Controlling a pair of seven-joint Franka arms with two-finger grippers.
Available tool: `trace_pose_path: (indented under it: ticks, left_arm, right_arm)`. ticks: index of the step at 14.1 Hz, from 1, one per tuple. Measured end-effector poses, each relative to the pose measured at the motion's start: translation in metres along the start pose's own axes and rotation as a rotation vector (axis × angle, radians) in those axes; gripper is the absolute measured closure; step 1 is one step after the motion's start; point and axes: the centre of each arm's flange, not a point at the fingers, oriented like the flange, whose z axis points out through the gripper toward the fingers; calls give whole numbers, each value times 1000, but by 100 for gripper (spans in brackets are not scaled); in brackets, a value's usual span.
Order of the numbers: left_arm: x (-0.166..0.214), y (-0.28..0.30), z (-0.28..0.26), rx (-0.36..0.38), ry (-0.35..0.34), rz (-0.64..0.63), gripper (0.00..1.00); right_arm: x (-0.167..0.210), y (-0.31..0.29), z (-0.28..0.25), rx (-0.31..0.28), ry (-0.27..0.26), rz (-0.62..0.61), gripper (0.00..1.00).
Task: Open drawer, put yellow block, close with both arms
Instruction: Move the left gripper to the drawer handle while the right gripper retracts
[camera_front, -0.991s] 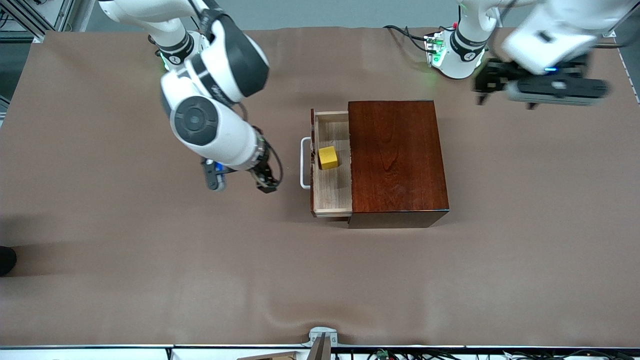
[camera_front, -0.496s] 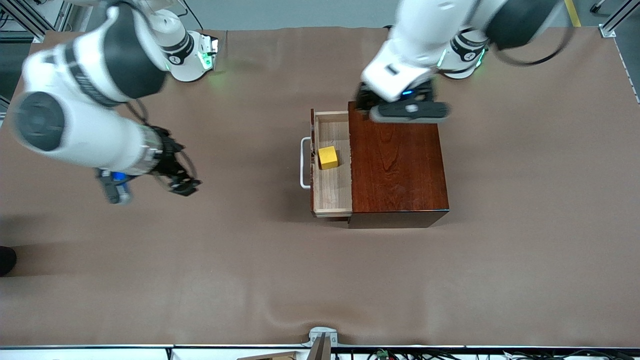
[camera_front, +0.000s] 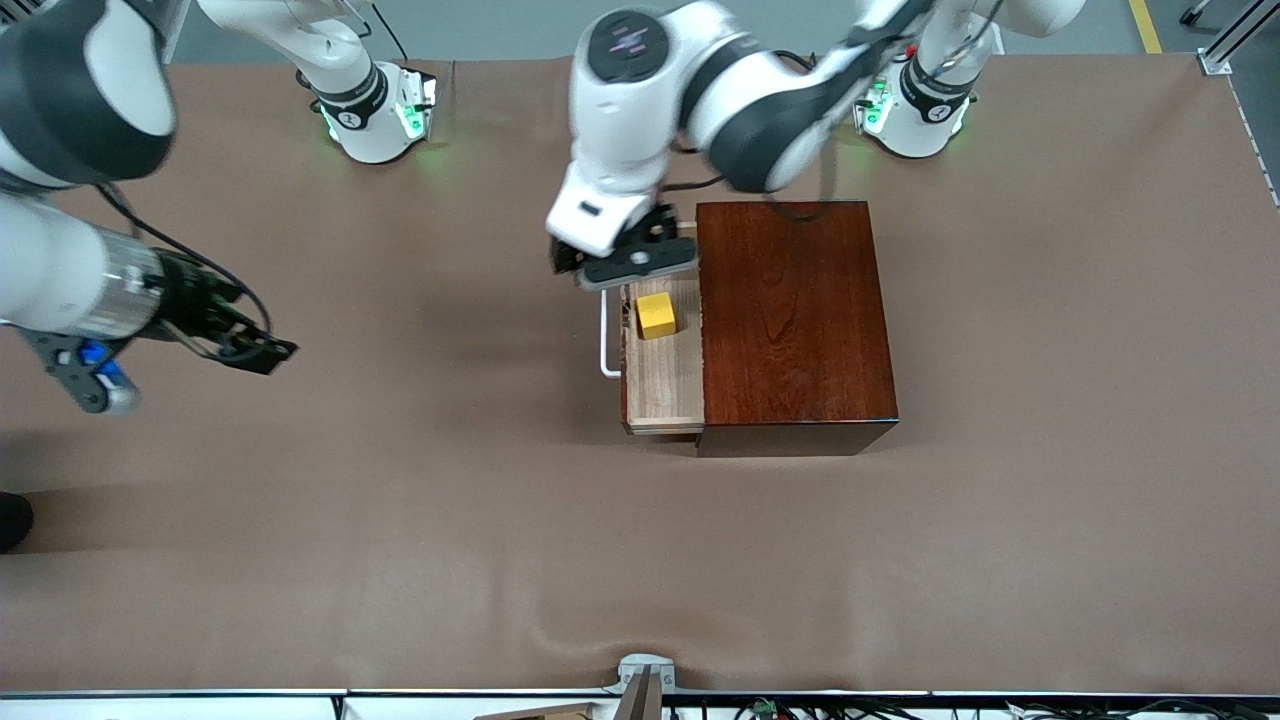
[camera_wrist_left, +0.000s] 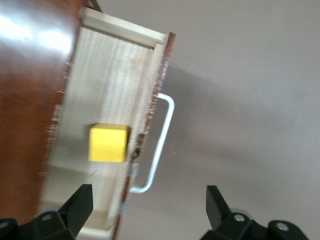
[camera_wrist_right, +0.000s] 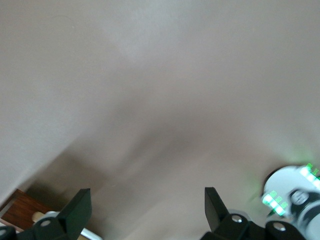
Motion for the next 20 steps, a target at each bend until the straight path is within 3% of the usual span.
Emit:
trace_pose_path:
  ticks: [2,4,7,11,20]
  left_arm:
    - [-32,24,39,3,63,-45,0]
    - [-49,36,67,-3,80,-98,0]
    - [-44,41,101,-35,91,-255,0]
    - [-45,42,129,-33,98,-389,0]
    - [-37,36,158,7,110,-469,0]
  right_arm:
    - [7,17,-10,1,11,-89,0]
    - [13,35,-24,9,31,-173,0]
    - [12,63,-46,-48,97,-396,0]
    - [26,113,-58,-70,93,-610,0]
    - [19,151,-68,-61,123,-645,0]
